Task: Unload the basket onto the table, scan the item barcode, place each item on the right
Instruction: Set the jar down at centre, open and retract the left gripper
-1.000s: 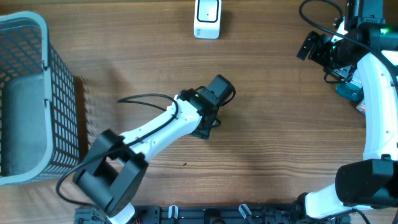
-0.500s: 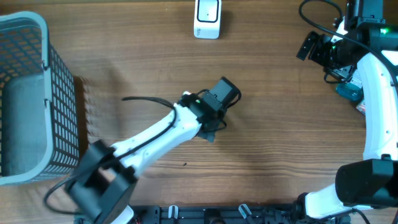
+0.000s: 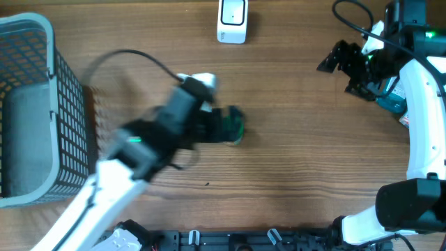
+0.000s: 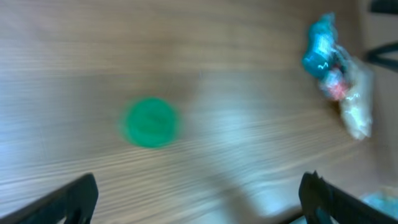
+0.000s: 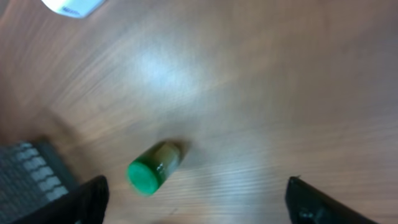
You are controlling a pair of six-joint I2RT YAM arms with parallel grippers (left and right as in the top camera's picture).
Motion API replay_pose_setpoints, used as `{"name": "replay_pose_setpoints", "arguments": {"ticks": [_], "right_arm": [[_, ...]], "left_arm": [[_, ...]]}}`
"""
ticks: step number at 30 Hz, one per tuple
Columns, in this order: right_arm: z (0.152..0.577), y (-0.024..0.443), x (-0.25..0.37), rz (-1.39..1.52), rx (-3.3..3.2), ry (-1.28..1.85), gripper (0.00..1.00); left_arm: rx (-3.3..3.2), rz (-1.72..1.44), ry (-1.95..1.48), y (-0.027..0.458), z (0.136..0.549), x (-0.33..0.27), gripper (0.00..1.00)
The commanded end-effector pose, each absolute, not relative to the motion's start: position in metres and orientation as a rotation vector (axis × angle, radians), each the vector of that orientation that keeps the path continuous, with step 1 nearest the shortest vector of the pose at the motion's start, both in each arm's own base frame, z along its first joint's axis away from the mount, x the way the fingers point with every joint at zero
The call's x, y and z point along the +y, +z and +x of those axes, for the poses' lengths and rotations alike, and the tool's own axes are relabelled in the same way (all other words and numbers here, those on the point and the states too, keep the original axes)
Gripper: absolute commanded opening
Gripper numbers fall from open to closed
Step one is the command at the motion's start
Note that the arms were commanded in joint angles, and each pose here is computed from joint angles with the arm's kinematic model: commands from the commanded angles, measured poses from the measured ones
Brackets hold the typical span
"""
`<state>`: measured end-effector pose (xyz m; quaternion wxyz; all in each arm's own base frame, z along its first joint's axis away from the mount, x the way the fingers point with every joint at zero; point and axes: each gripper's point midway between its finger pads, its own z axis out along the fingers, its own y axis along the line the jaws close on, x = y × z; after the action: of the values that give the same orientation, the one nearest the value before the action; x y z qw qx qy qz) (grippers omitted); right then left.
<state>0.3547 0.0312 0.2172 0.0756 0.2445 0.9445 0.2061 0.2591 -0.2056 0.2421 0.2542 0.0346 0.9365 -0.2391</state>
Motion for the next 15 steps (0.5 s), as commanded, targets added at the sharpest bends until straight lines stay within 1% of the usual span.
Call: {"name": "replay_pose_setpoints", "arguments": {"ticks": [1, 2, 4, 6, 8, 11, 14, 15], "right_arm": [[0.333, 0.213, 0.063, 1.249, 2.852, 0.751, 0.88], [0.327, 0.213, 0.072, 1.360, 2.854, 0.747, 0.89], [0.312, 0.214, 0.099, 1.585, 2.859, 0.741, 0.92], [0.298, 0.213, 0.127, 1.765, 2.852, 0.689, 1.00], [0.285, 0.207, 0.156, 1.991, 2.788, 0.599, 1.00], [0.282, 0.196, 0.199, 2.176, 2.679, 0.572, 1.00], [0.279, 0.178, 0.238, 2.426, 2.512, 0.542, 1.00], [0.289, 0.170, 0.248, 2.356, 2.522, 0.605, 1.00]], "left_arm": [[2.372, 0.531, -0.385, 0.260, 0.282, -0.134, 1.00], [2.355, 0.530, -0.385, 0.262, 0.288, -0.123, 1.00], [2.332, 0.469, -0.381, 0.266, 0.303, -0.100, 1.00], [2.323, 0.393, -0.374, 0.267, 0.316, -0.082, 1.00], [2.319, 0.343, -0.355, 0.266, 0.326, -0.069, 1.00], [2.329, 0.312, -0.343, 0.262, 0.333, -0.060, 1.00], [2.347, 0.297, -0.347, 0.256, 0.337, -0.059, 1.00], [2.356, 0.280, -0.355, 0.254, 0.338, -0.059, 1.00]]}}
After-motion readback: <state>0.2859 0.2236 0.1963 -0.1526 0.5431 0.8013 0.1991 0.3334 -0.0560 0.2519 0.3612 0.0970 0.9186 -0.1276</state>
